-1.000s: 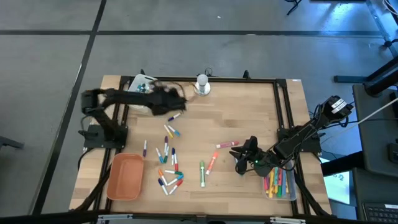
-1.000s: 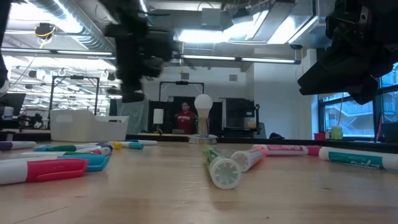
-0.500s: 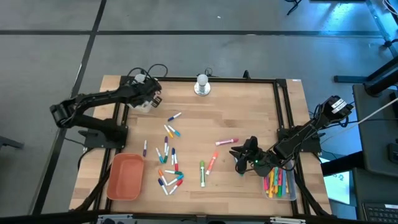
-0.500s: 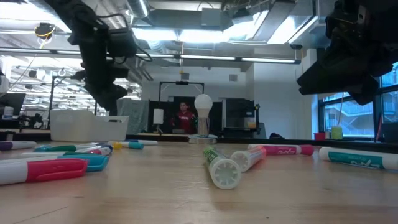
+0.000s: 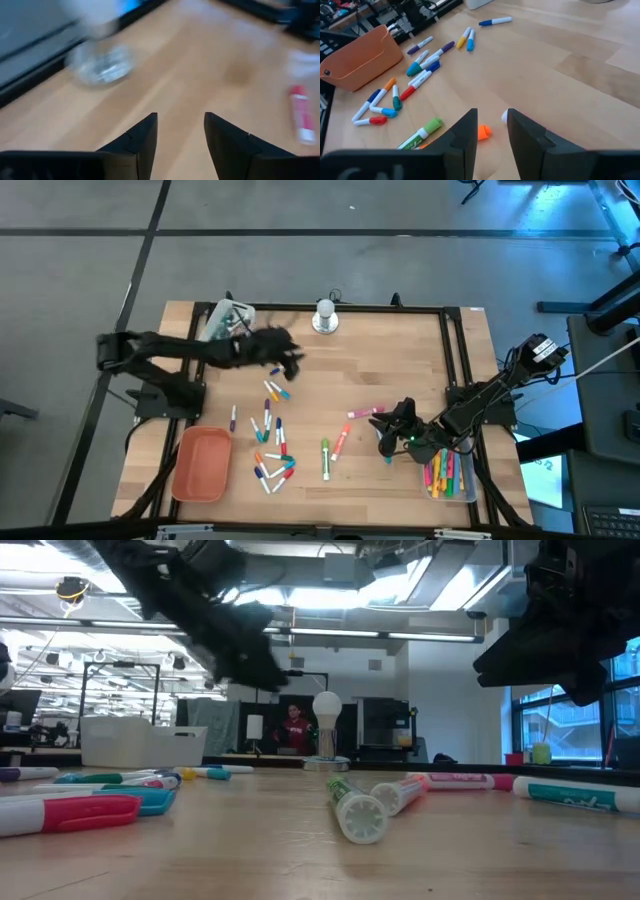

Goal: Pick & Place Markers
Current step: Put the pink marker pen into the white bin

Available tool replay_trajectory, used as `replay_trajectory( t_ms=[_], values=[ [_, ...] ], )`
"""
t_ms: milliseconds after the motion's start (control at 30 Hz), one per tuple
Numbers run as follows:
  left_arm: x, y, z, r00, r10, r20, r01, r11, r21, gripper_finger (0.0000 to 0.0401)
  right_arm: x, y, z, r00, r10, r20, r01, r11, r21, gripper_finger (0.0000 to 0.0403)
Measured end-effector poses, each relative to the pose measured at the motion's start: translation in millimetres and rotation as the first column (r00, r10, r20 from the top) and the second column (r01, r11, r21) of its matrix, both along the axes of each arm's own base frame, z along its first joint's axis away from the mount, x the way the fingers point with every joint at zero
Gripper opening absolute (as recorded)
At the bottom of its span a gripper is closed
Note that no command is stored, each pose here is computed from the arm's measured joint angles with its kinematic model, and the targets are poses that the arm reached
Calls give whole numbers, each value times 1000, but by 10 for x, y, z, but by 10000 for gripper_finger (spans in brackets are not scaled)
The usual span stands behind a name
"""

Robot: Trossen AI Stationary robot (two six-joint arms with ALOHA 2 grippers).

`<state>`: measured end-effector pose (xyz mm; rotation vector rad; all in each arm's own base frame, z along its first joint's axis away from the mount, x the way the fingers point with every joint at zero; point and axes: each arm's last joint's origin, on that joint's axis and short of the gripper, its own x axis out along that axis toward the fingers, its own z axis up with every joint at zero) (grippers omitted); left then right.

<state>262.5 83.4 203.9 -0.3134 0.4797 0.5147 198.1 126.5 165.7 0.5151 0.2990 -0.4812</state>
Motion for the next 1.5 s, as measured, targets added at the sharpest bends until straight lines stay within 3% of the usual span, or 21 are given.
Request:
replay_trajectory(
  t_ms=[233, 467, 633, 767, 967, 1267, 1400, 1500],
  values=[
    [717, -571, -238, 964, -252, 87, 245, 966, 89, 152, -20, -17, 5, 1000, 1, -20, -2, 999, -33, 107],
    [1385, -910, -527, 946, -322, 27, 314, 936, 156, 155, -59, -47, 108, 1000, 11, -2, -11, 999, -33, 106],
    [1705, -982, -743, 940, -341, -9, 338, 927, 163, 155, -70, -56, 105, 1000, 17, -20, -19, 998, -56, 106],
    [1821, -985, -886, 932, -362, -27, 362, 921, 144, 155, -81, -54, 94, 999, 21, -31, -23, 998, -54, 106],
    [1825, -1009, -977, 872, -485, -65, 490, 864, 115, 148, -100, -22, 95, 999, 39, -30, -41, 998, -50, 106],
    [1741, -945, -1079, 882, -416, -222, 441, 894, 80, 110, -99, -21, 96, 999, 39, -28, -40, 998, -48, 106],
    [1723, -941, -1083, 877, -410, -250, 439, 896, 73, 73, -99, -21, 96, 999, 39, -28, -40, 998, -48, 106],
    [1705, -940, -1034, 878, -402, -261, 434, 897, 80, 68, -99, -21, 96, 999, 39, -28, -40, 998, -48, 106]
  ],
)
